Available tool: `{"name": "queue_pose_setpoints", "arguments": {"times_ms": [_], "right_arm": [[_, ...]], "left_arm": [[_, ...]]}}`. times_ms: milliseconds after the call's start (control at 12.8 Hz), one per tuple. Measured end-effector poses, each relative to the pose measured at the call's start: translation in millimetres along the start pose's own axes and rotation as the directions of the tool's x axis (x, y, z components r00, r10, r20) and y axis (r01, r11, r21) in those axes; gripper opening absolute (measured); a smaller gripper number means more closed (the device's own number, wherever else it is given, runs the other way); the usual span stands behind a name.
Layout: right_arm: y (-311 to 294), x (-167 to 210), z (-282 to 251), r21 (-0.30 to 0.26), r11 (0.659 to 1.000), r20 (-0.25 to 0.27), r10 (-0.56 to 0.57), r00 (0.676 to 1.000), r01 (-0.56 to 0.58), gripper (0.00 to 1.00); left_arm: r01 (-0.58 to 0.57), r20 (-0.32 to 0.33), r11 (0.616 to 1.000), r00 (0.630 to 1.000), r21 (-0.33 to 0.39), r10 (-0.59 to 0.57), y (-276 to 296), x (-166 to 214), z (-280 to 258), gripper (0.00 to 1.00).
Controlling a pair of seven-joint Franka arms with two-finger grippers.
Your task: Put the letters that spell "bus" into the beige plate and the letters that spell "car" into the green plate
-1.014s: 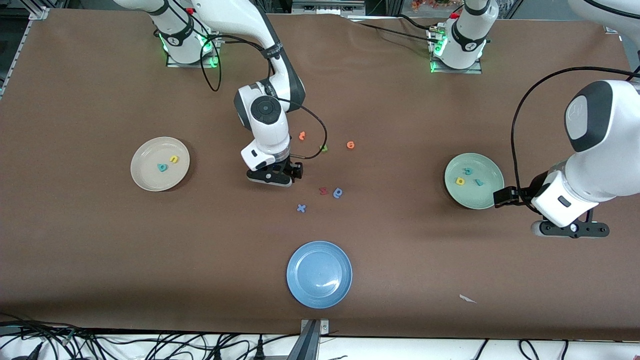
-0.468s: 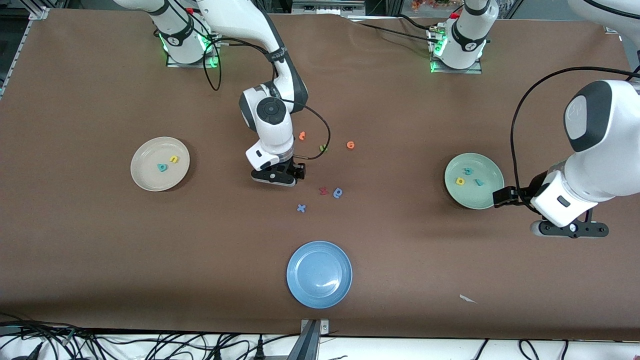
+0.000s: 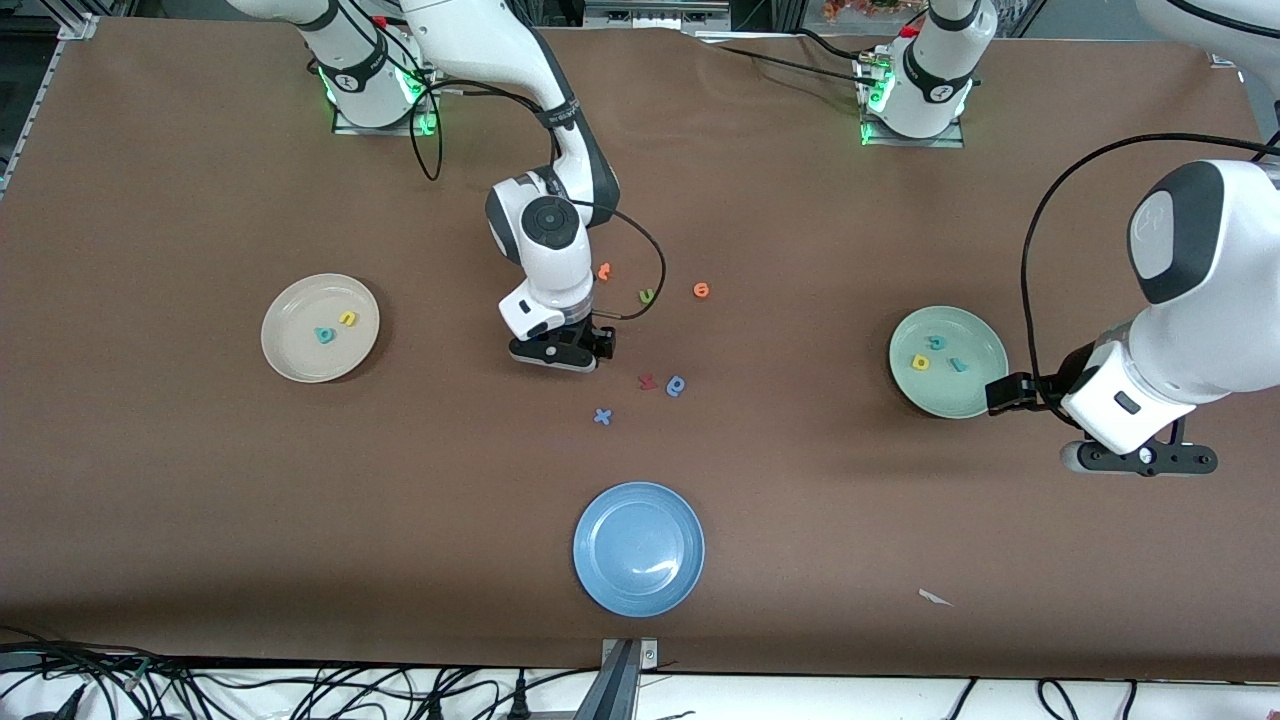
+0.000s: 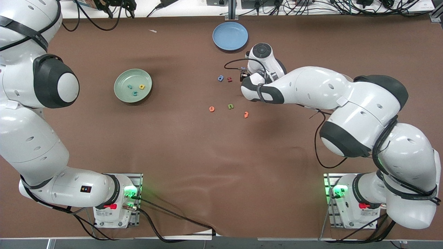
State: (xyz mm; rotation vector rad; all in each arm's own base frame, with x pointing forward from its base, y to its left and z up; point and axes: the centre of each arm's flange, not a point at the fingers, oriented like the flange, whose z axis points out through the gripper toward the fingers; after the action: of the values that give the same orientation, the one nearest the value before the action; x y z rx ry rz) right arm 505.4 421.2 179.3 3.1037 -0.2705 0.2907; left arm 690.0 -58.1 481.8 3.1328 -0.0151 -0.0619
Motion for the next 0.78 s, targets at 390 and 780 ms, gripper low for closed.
{"name": "queue_pose_setpoints", "arguments": {"times_ms": [390, 780], "right_arm": [[-0.1, -0.9, 2.0, -0.001, 1.0, -0.001, 0.0, 1.0, 0.0, 0.73], [0.1, -0.7, 2.1, 0.003, 1.0, -0.005, 0.001, 1.0, -0.001, 0.7]], "left_arm": [[0.0, 0.0, 1.0, 1.0, 0.0, 0.0, 0.0, 0.0, 0.0, 1.0], [0.0, 0.0, 1.0, 1.0, 0.0, 0.0, 0.0, 0.0, 0.0, 1.0]]}}
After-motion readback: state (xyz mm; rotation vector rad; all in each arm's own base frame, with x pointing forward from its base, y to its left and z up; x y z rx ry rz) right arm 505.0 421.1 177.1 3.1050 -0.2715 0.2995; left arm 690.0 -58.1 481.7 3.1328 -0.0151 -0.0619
